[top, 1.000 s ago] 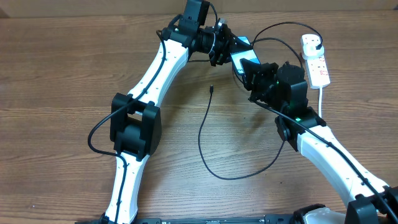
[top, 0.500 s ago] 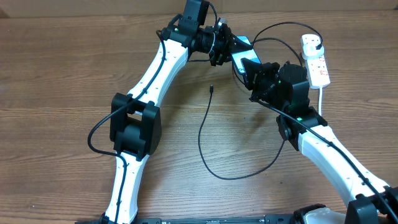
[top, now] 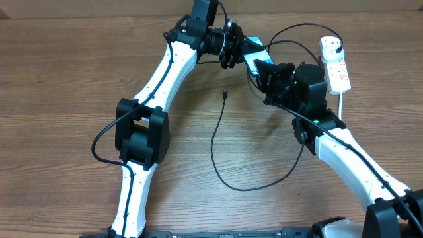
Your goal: Plug charger to phone and switch on socket
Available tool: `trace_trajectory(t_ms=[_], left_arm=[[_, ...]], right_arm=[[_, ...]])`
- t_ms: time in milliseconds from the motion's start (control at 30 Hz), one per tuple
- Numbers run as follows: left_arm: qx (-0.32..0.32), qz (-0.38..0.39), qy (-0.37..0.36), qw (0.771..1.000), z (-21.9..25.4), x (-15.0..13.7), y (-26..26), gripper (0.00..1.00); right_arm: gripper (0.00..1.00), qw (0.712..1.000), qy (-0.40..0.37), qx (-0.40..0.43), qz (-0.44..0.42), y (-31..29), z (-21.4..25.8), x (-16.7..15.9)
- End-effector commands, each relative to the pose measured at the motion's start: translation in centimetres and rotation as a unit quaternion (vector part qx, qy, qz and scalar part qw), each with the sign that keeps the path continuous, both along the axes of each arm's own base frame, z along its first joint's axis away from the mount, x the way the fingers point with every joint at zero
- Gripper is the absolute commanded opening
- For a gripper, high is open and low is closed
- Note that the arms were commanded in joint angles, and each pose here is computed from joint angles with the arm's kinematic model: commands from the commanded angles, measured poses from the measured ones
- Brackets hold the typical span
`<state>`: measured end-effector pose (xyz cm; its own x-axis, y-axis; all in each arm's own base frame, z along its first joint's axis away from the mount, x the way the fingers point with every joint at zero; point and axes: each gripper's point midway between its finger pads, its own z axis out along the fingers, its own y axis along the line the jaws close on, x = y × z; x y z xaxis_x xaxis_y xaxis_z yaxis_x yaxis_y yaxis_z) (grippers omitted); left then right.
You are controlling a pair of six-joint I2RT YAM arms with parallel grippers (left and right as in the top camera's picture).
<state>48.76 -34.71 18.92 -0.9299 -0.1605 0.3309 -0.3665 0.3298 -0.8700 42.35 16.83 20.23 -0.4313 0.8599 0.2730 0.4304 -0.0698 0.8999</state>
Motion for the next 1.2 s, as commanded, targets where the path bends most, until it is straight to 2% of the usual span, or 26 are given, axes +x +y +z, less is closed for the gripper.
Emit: trace_trajectory(t_ms=[0,433,500,667,867,1167], left_arm=[[0.003,0.059,-0.042,0.997,1.7,3.7,3.7,0.04],[-0.013,0.043,-0.092,0.995,2.4,4.7,6.8,0.04],[-0.011,0.045,-0.093,0.995,2.3,4.8,7.3,0.04],[-0.019,0.046,-0.100,0.994,2.6,5.2,8.9,0.04],[-0.045,0.021,-0.133,0.990,3.5,5.0,10.5,0.04],[-0.099,-0.037,-0.199,0.974,5.3,3.7,11.8,0.04]], right_arm=[[0.05,0.995,0.028,-0.061,0.074,1.5,-4.5,-2.1],[0.47,0.996,0.013,-0.064,0.063,1.3,-4.0,-1.6],[0.49,0.995,0.005,-0.073,0.065,1.1,-3.9,-1.5],[0.62,0.989,-0.037,-0.120,0.080,0.4,-3.5,-1.0],[0.71,0.964,-0.094,-0.208,0.140,0.2,-3.9,-1.3],[0.83,0.922,-0.063,-0.292,0.249,0.4,-6.9,-4.2]])
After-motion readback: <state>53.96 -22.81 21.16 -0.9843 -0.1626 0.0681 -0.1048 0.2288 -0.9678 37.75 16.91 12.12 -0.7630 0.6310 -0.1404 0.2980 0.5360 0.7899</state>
